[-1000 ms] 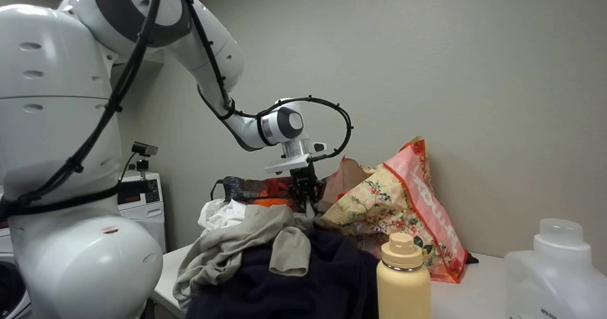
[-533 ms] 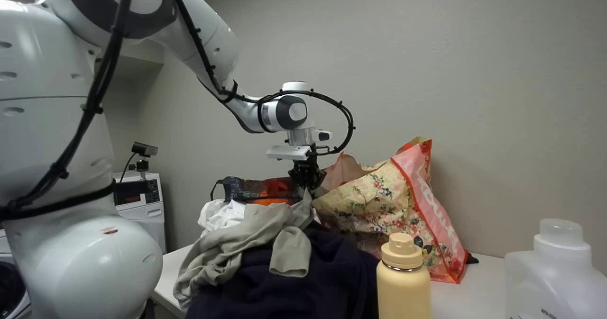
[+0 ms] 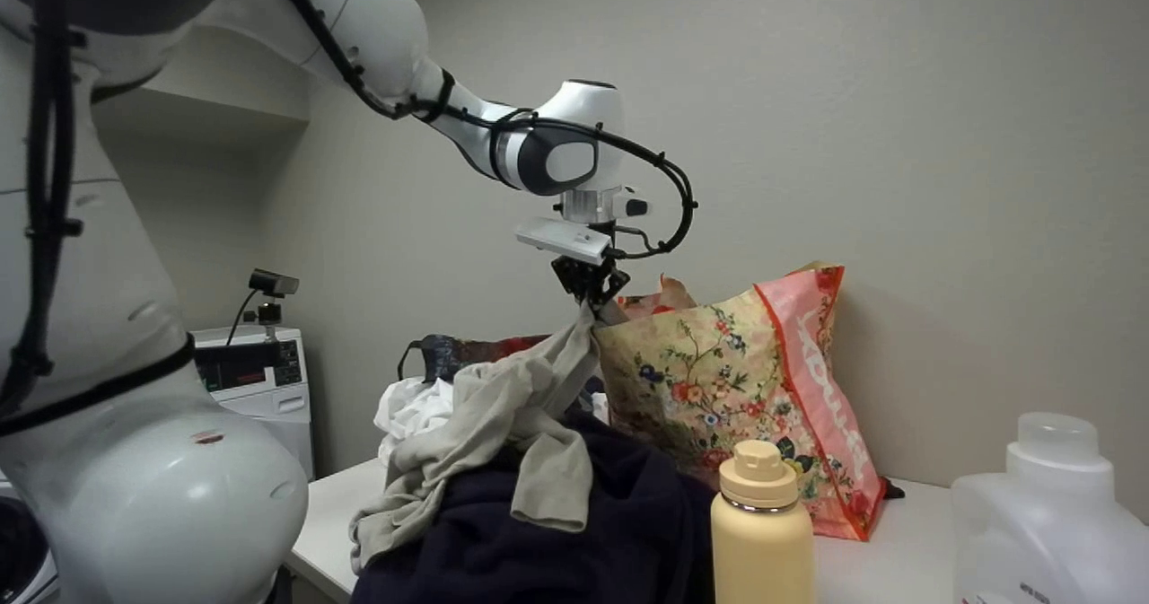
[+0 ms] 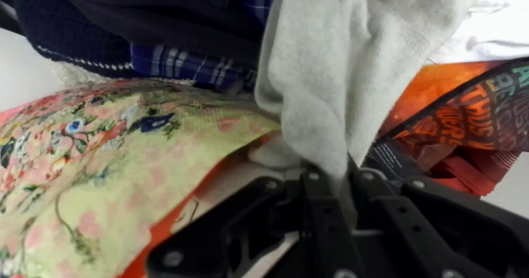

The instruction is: Take the grey clothing out of the pink bag

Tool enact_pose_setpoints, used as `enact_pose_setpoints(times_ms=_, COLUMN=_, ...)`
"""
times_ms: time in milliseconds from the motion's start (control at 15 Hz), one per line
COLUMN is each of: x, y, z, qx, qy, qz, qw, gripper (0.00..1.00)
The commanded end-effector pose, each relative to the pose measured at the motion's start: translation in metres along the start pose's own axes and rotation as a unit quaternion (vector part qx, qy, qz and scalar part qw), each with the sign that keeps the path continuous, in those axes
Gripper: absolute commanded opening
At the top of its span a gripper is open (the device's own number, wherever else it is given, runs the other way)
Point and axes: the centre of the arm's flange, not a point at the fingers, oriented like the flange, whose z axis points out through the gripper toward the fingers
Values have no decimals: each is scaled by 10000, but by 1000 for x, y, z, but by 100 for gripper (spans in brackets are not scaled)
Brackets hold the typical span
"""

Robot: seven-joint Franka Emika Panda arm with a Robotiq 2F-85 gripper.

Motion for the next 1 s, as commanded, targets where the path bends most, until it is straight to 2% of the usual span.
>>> enact_pose_setpoints(times_ms=0, x=-6, y=-2, z=-29, qx=17, qy=91, qz=-194, qw=9998, gripper=7)
enact_pose_setpoints(times_ms=200, x=-6, y=-5, z=-41, qx=121, qy=498, qz=-318, qw=9982, gripper=7)
enact_pose_setpoints(times_ms=467, x=-6, y=0, z=-64, qx=1083, qy=942, qz=-764, qw=9867, gripper=7)
enact_pose_setpoints(times_ms=667, x=-11, y=7, z=-79, qx=1684, qy=1299, qz=-1146, qw=9704, gripper=6)
enact_pose_setpoints(times_ms=933, x=-18, y=11, z=-104, qx=2348, qy=1804, qz=-1765, qw=9387, gripper=6)
